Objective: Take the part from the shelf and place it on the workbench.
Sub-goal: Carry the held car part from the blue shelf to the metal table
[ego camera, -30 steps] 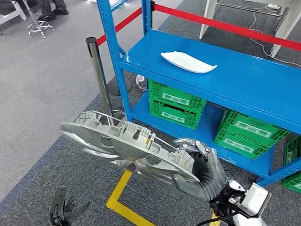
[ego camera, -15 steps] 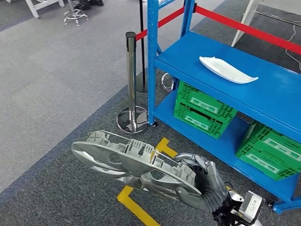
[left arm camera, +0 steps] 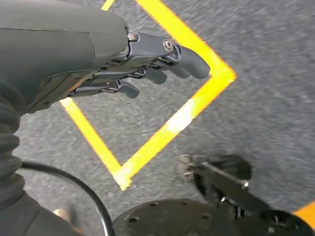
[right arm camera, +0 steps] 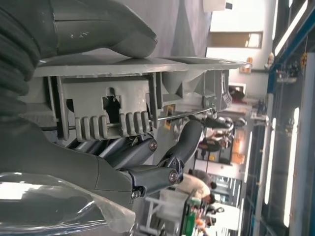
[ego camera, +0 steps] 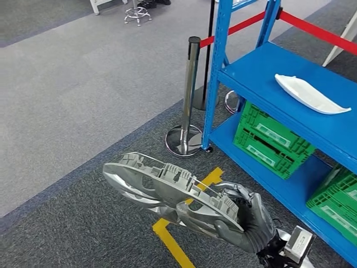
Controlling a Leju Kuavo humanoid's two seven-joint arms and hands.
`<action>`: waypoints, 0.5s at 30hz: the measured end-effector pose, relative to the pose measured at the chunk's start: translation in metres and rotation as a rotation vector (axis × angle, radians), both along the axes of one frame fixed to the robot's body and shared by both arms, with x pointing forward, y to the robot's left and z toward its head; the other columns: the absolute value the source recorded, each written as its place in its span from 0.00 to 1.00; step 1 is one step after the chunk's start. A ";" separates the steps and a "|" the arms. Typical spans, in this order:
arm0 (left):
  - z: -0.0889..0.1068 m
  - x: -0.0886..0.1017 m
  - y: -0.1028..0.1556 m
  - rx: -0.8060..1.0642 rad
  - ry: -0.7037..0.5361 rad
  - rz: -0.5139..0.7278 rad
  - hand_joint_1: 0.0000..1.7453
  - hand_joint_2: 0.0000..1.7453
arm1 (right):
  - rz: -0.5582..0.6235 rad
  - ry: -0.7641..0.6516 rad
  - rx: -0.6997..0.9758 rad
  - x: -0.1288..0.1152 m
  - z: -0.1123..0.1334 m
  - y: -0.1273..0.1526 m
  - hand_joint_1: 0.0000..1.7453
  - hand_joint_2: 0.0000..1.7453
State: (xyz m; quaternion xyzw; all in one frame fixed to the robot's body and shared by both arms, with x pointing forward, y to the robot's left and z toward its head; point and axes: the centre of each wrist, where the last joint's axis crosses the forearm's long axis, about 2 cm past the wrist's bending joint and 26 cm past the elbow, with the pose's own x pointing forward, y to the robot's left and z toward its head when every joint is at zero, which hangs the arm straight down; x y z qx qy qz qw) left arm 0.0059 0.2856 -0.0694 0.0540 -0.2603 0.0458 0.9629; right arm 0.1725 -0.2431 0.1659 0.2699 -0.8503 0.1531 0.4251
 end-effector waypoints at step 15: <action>0.003 -0.001 -0.008 -0.012 -0.001 -0.052 0.00 1.00 | -0.007 0.003 -0.003 -0.002 0.000 -0.004 1.00 1.00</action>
